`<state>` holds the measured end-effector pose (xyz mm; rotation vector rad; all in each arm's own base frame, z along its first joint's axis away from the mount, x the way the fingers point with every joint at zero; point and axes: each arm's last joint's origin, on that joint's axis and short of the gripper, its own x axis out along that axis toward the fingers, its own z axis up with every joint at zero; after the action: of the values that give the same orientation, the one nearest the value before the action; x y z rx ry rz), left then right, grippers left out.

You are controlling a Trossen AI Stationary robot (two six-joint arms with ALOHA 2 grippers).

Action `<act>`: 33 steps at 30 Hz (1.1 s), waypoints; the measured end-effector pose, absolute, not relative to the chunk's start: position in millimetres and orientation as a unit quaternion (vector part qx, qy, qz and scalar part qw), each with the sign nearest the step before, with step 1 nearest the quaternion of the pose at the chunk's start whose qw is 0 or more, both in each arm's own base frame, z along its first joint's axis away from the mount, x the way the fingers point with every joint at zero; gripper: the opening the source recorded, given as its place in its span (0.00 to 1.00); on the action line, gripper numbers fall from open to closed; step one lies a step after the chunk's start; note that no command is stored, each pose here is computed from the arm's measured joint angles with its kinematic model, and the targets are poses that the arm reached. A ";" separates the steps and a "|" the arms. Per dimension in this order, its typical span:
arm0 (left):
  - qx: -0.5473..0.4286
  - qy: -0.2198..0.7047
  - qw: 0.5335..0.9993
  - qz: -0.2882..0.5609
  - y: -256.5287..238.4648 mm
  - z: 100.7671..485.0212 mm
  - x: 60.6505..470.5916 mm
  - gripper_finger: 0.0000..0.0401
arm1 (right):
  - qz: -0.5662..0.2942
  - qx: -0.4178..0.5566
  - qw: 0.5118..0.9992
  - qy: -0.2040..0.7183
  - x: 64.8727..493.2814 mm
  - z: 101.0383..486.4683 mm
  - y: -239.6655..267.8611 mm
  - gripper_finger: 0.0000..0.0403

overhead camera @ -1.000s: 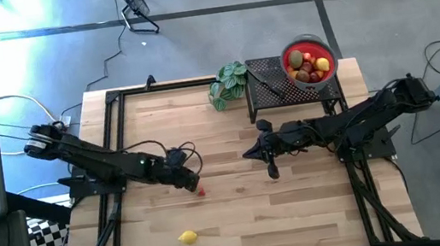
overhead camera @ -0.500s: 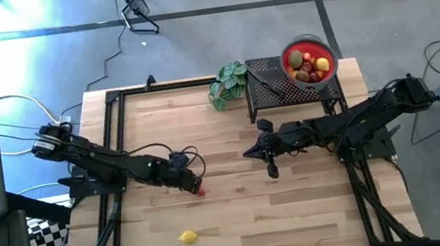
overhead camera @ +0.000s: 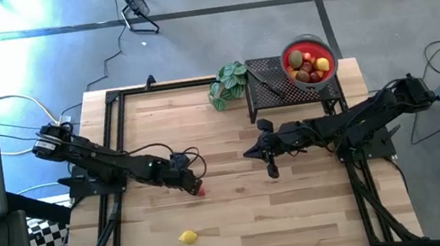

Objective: Pick & Place Fruit
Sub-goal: Put the orange pear into the red strainer bowl

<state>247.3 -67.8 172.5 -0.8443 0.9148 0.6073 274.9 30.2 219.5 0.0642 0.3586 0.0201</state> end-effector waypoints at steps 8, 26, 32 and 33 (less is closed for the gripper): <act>-0.389 0.420 0.771 0.278 -67.9 172.6 247.8 0.55 | 0.010 0.032 0.983 0.178 274.9 219.5 30.2 0.01; -0.373 0.457 0.759 0.276 -71.1 153.4 253.9 0.55 | 0.010 0.032 0.983 0.178 274.9 219.5 30.2 0.01; -0.373 0.462 0.756 0.275 -71.6 150.8 254.4 0.55 | 0.010 0.032 0.983 0.178 274.9 219.5 30.2 0.01; -0.374 0.462 0.756 0.275 -71.6 150.8 254.4 0.55 | 0.010 0.032 0.983 0.178 274.9 219.5 30.2 0.01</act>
<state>254.4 -71.6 150.8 -0.8145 1.0079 0.6002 274.9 30.2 219.5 0.0642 0.3586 0.0203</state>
